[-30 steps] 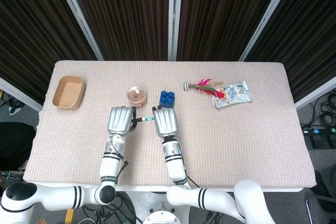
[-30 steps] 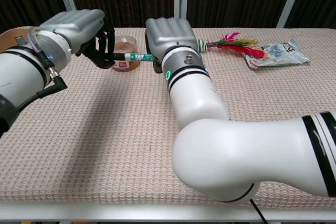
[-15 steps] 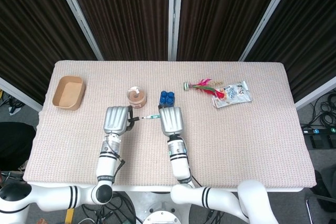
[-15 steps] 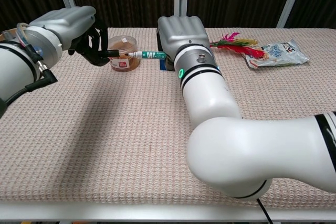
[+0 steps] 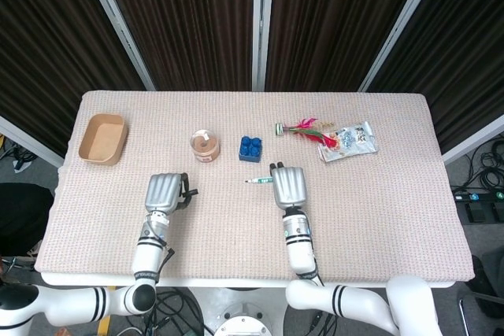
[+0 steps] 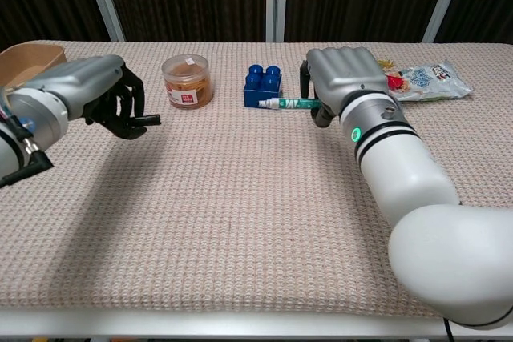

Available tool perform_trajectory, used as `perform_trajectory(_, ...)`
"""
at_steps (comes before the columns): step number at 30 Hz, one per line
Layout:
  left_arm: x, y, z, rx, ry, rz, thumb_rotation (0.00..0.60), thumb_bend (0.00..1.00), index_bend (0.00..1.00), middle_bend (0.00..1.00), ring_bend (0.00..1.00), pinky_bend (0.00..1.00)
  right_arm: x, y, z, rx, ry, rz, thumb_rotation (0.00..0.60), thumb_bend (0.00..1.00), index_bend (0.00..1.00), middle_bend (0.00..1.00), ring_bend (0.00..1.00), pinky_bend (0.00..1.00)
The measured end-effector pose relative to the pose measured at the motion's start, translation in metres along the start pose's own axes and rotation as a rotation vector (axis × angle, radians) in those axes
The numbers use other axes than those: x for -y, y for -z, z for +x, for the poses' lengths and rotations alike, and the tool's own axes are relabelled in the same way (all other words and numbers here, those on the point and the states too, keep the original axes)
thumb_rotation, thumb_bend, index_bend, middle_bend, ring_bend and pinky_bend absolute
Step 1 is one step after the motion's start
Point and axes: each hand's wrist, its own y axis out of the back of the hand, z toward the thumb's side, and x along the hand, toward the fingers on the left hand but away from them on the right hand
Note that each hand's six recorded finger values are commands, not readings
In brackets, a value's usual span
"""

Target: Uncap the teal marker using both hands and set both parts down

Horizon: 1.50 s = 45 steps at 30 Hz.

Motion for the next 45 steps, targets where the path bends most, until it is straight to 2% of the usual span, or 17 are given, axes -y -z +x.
perform_trajectory(3,0.015,0.004,0.001,0.015,0.026,-0.006,0.600,0.21,0.46,0.51,0.45,0.58,0.006,0.004,-0.001,0.002,-0.024,0.005,0.600,0.34,0.58,0.56,0.84,0.96)
perform_trajectory(5,0.021,0.005,0.001,0.029,0.034,-0.014,0.600,0.17,0.42,0.47,0.41,0.54,0.010,0.006,-0.001,0.001,-0.038,0.005,0.600,0.31,0.53,0.55,0.83,0.95)
perform_trajectory(10,0.024,0.007,0.001,0.041,0.035,-0.013,0.600,0.12,0.31,0.35,0.30,0.41,0.020,0.009,0.000,0.002,-0.090,0.019,0.600,0.18,0.32,0.40,0.81,0.93)
perform_trajectory(13,0.015,0.010,0.002,0.040,0.004,-0.012,0.600,0.10,0.30,0.34,0.29,0.37,0.019,0.011,0.001,0.001,-0.099,0.016,0.600,0.14,0.27,0.33,0.80,0.92)
perform_trajectory(17,-0.004,0.020,0.001,0.024,-0.048,-0.017,0.600,0.09,0.30,0.33,0.29,0.29,0.009,0.016,0.002,0.002,-0.075,-0.005,0.600,0.12,0.26,0.29,0.80,0.92)
perform_trajectory(23,-0.045,0.050,-0.012,-0.009,-0.151,-0.021,0.600,0.08,0.30,0.33,0.26,0.25,-0.029,0.048,0.010,0.019,0.030,-0.049,0.600,0.12,0.25,0.31,0.80,0.92)
perform_trajectory(26,-0.064,0.073,-0.027,-0.036,-0.206,-0.011,0.600,0.06,0.30,0.33,0.24,0.25,-0.053,0.082,0.017,0.037,0.112,-0.021,0.600,0.12,0.28,0.33,0.72,0.87)
perform_trajectory(28,-0.071,0.085,-0.038,-0.046,-0.238,0.022,0.600,0.05,0.29,0.32,0.22,0.24,-0.067,0.109,0.026,0.041,0.175,0.055,0.600,0.12,0.30,0.33,0.56,0.76)
perform_trajectory(29,-0.073,0.089,-0.043,-0.044,-0.252,0.048,0.600,0.04,0.29,0.31,0.21,0.24,-0.071,0.122,0.031,0.040,0.195,0.094,0.600,0.12,0.29,0.31,0.47,0.67)
perform_trajectory(30,-0.073,0.093,-0.050,-0.039,-0.268,0.090,0.600,0.03,0.28,0.30,0.19,0.22,-0.073,0.138,0.039,0.037,0.206,0.143,0.600,0.12,0.26,0.27,0.34,0.51)
perform_trajectory(31,-0.071,0.097,-0.055,-0.039,-0.274,0.123,0.599,0.02,0.28,0.30,0.19,0.22,-0.074,0.150,0.046,0.033,0.203,0.175,0.600,0.12,0.23,0.23,0.24,0.39)
perform_trajectory(32,-0.066,0.104,-0.065,-0.043,-0.271,0.157,0.580,0.02,0.26,0.29,0.17,0.20,-0.073,0.162,0.053,0.031,0.189,0.203,0.600,0.12,0.17,0.17,0.11,0.22)
perform_trajectory(33,-0.060,0.109,-0.072,-0.049,-0.261,0.175,0.553,0.01,0.25,0.27,0.16,0.19,-0.069,0.178,0.063,0.031,0.160,0.238,0.600,0.12,0.13,0.12,0.03,0.09)
perform_trajectory(34,-0.054,0.115,-0.080,-0.056,-0.247,0.189,0.527,0.00,0.24,0.26,0.14,0.17,-0.066,0.191,0.072,0.033,0.133,0.260,0.600,0.12,0.11,0.09,0.01,0.03)
perform_trajectory(37,-0.035,0.129,-0.106,-0.065,-0.194,0.233,0.478,0.00,0.21,0.21,0.11,0.14,-0.052,0.220,0.105,0.037,0.054,0.273,0.600,0.12,0.07,0.05,0.00,0.00)
perform_trajectory(40,-0.025,0.132,-0.127,-0.039,-0.172,0.278,0.468,0.00,0.21,0.21,0.11,0.14,-0.038,0.236,0.139,0.050,-0.002,0.232,0.600,0.13,0.06,0.04,0.00,0.00)
perform_trajectory(45,-0.019,0.145,-0.161,-0.060,-0.177,0.297,0.468,0.00,0.21,0.21,0.11,0.14,-0.029,0.254,0.185,0.095,-0.012,0.165,0.600,0.13,0.05,0.04,0.00,0.00)
